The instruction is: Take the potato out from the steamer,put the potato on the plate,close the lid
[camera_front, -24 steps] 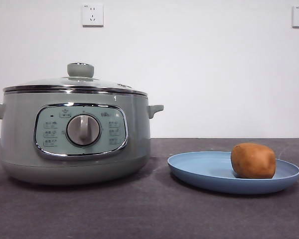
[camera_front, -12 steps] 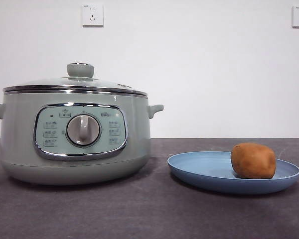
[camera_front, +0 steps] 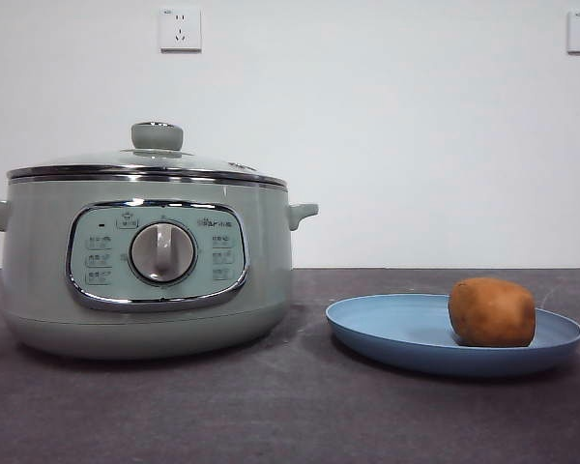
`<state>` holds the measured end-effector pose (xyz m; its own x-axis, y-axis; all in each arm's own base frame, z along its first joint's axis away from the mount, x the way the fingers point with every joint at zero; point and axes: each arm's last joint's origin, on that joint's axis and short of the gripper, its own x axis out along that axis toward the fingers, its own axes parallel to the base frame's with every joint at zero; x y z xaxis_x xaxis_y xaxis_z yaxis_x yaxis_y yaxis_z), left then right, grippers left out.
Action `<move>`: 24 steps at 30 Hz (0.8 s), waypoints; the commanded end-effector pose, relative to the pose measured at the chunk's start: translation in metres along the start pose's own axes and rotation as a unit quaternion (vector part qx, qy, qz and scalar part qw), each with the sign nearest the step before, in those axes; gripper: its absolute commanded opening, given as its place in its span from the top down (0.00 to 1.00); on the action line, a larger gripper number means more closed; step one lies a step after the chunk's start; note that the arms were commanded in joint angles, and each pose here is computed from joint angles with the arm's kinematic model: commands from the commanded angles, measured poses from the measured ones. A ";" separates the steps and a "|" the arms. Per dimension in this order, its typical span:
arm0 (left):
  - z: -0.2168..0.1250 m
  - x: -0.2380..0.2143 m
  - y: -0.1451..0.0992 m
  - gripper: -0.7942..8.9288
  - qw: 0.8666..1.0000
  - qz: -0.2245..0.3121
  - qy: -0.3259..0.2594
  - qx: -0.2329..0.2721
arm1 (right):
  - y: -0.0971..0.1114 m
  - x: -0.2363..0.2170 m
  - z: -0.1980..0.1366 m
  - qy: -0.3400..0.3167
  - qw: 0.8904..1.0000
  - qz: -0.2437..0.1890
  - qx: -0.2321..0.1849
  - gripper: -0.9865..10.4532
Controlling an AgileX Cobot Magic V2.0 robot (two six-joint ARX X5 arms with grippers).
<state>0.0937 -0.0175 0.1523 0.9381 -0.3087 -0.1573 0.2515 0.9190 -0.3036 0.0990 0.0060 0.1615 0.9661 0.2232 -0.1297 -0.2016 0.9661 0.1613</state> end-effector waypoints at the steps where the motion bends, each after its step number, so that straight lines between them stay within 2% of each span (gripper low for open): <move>1: -0.004 0.001 0.002 0.92 1.000 0.004 0.004 -0.003 | -0.001 -0.001 -0.007 -0.009 1.000 0.000 0.012 0.91; 6: -0.004 0.001 0.002 0.92 1.000 0.004 0.004 -0.003 | -0.002 -0.002 -0.013 0.013 1.000 -0.016 0.021 0.91; 16: -0.004 0.001 0.002 0.92 1.000 0.004 0.004 -0.003 | -0.002 -0.002 -0.012 0.013 1.000 -0.016 0.021 0.91; 19: -0.004 0.001 0.002 0.92 1.000 0.004 0.004 -0.003 | -0.002 -0.002 -0.011 0.008 0.999 -0.016 0.041 0.91; 24: -0.004 0.001 0.002 0.92 1.000 0.004 0.004 -0.003 | -0.002 -0.002 -0.012 0.013 0.999 -0.017 0.042 0.91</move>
<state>0.0937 -0.0175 0.1523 0.9381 -0.3087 -0.1573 0.2515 0.9190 -0.3036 0.0955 0.0053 0.1538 0.9701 0.1979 -0.1409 -0.1639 0.9613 0.2215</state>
